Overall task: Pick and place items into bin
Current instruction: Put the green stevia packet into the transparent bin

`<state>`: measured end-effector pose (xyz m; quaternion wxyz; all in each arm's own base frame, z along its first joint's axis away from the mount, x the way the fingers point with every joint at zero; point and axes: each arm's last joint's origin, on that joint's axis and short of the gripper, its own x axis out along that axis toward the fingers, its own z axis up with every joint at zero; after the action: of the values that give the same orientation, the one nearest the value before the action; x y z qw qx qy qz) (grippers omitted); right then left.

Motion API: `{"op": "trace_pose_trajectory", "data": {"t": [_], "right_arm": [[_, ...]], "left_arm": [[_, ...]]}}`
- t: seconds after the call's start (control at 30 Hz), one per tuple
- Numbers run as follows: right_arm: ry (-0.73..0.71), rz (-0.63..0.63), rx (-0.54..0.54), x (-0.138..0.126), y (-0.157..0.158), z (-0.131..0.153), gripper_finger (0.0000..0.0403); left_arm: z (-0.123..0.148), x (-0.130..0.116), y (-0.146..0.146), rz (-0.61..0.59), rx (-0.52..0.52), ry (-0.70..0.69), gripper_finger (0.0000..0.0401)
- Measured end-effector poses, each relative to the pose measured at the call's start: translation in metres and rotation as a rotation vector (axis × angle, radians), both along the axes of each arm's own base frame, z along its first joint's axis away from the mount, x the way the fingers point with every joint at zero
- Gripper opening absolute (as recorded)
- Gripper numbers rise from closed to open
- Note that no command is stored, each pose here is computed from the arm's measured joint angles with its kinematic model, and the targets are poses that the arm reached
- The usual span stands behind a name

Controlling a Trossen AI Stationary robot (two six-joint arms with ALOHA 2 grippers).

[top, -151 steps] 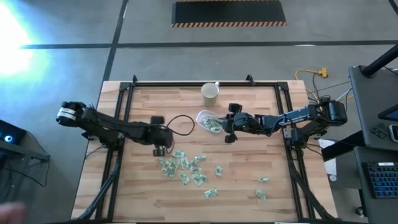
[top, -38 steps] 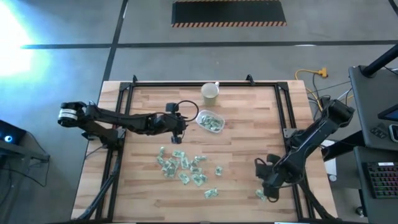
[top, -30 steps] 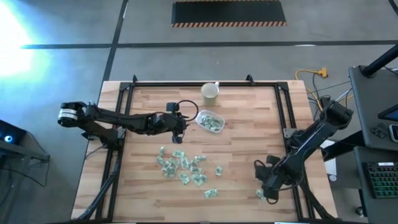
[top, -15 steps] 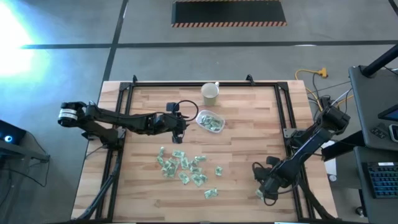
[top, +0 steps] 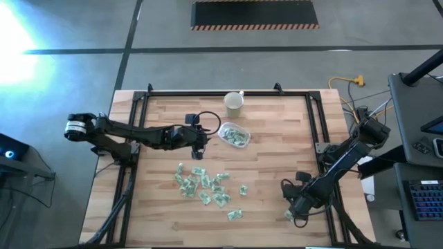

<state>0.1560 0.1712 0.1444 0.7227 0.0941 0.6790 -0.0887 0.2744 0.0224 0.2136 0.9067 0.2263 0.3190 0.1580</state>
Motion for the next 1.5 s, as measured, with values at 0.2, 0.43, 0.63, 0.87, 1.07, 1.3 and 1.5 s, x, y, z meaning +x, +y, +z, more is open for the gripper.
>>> {"op": "trace_pose_trajectory", "data": {"t": [0.2, 0.43, 0.63, 0.87, 1.07, 1.3, 1.5], "right_arm": [[-0.146, 0.025, -0.103, 0.009, -0.007, 0.012, 0.0008], [-0.403, 0.081, -0.424, 0.033, -0.029, 0.028, 0.0008], [-0.482, 0.088, -0.717, 0.056, -0.058, 0.038, 0.0008], [-0.422, 0.004, -0.815, 0.082, -0.102, 0.043, 0.0008], [-0.451, 0.007, -0.804, 0.109, -0.135, 0.048, 0.0008], [-0.612, 0.07, -0.697, 0.138, -0.173, 0.06, 0.0008], [-0.687, 0.08, -0.592, 0.151, -0.208, 0.054, 0.0008]], "left_arm": [[0.0, 0.0, 0.0, -0.002, 0.003, 0.003, 0.0137], [0.0, 0.0, 0.0, -0.004, 0.006, 0.006, 0.0137], [-0.001, -0.001, 0.0, -0.004, 0.006, 0.014, 0.0137], [-0.003, -0.002, 0.0, -0.005, 0.028, 0.03, 0.0137], [-0.004, -0.002, 0.0, -0.006, 0.033, 0.035, 0.0137], [-0.004, -0.002, 0.0, -0.006, 0.033, 0.035, 0.0137], [-0.004, -0.002, 0.0, -0.005, 0.033, 0.035, 0.0137]]}}
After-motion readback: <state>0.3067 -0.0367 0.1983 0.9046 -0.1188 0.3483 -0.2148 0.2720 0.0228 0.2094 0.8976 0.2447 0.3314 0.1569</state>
